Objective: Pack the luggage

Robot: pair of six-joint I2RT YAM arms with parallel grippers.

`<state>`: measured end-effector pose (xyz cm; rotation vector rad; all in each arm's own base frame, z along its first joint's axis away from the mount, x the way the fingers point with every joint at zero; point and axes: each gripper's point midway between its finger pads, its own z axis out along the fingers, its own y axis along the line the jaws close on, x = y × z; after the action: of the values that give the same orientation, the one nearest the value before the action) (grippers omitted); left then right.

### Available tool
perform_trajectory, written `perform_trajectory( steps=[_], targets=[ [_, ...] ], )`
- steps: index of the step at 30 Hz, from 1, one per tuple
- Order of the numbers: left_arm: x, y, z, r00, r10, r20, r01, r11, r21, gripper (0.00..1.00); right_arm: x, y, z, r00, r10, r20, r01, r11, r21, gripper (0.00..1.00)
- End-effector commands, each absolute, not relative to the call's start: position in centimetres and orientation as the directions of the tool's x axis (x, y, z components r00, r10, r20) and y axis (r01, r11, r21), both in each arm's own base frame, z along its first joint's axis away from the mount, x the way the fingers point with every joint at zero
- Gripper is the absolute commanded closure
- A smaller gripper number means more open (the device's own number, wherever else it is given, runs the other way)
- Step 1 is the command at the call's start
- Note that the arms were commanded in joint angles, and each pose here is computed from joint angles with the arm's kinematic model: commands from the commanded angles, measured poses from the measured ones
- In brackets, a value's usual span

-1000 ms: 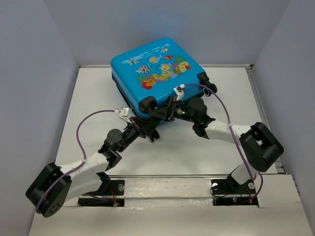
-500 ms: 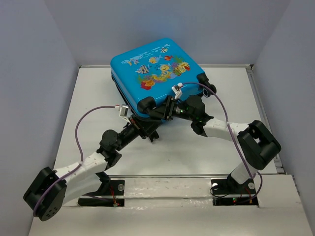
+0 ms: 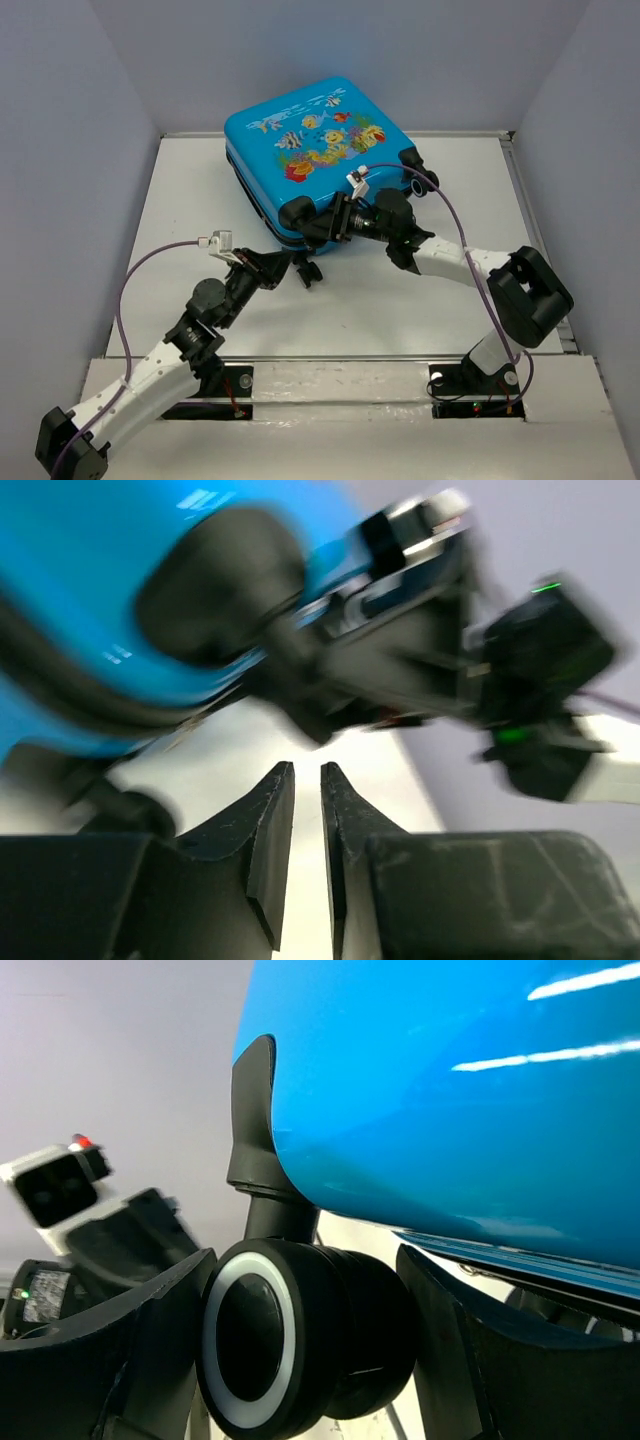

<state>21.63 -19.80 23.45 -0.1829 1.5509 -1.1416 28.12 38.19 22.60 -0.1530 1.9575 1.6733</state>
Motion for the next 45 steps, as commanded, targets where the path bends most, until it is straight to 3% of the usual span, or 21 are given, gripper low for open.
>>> perform_trajectory(
  steps=[1,7,14,18,23,25,32,35,39,40,41,45],
  targets=[
    [23.3,-18.3,15.9,-0.394,-0.582,-0.711,0.237,0.683,-0.690,0.73,29.7,38.0,27.3,-0.716,0.290,-0.635,-0.576,0.269,0.772,0.93],
    [24.8,-21.3,16.2,-0.397,-0.532,-0.748,0.271,0.711,-0.649,0.65,30.3,38.5,28.0,-0.640,0.228,-0.734,-0.616,0.419,0.667,0.93],
    [26.8,-23.0,17.3,-0.313,-0.576,-0.755,0.235,0.723,-0.650,0.40,29.7,39.2,26.8,-0.619,0.162,-0.768,-0.634,0.474,0.611,0.93],
    [27.5,-24.2,17.5,-0.281,-0.605,-0.745,0.227,0.713,-0.664,0.38,29.2,39.7,26.6,-0.612,0.139,-0.779,-0.648,0.476,0.594,0.93],
    [29.0,-22.6,18.1,-0.132,-0.679,-0.722,0.097,0.716,-0.691,0.38,28.3,40.5,27.2,-0.605,0.121,-0.787,-0.671,0.454,0.586,0.93],
    [29.6,-22.1,18.0,-0.073,-0.692,-0.718,0.027,0.718,-0.695,0.43,27.8,40.8,27.7,-0.598,0.110,-0.794,-0.688,0.439,0.578,0.93],
    [30.7,-22.4,19.3,0.060,-0.701,-0.710,-0.083,0.705,-0.704,0.44,25.5,41.7,28.0,-0.589,0.068,-0.805,-0.723,0.400,0.563,0.93],
    [31.4,-22.1,19.7,0.107,-0.674,-0.731,-0.130,0.720,-0.682,0.50,24.5,42.1,28.0,-0.587,0.053,-0.808,-0.736,0.380,0.560,0.93],
    [31.8,-21.7,19.4,0.130,-0.621,-0.773,-0.196,0.749,-0.633,0.66,23.9,42.1,28.0,-0.583,0.053,-0.810,-0.743,0.368,0.559,0.93],
    [31.8,-21.3,19.2,0.136,-0.613,-0.778,-0.209,0.750,-0.627,0.83,23.8,41.9,28.0,-0.584,0.060,-0.810,-0.742,0.366,0.562,0.93],
    [31.8,-21.0,19.0,0.138,-0.609,-0.781,-0.216,0.751,-0.624,0.90,23.8,41.7,28.0,-0.581,0.068,-0.811,-0.741,0.368,0.561,0.93],
    [31.1,-19.3,17.6,0.129,-0.569,-0.812,-0.252,0.773,-0.581,0.94,24.2,41.0,27.9,-0.571,0.100,-0.815,-0.725,0.403,0.558,0.93]
  ],
)
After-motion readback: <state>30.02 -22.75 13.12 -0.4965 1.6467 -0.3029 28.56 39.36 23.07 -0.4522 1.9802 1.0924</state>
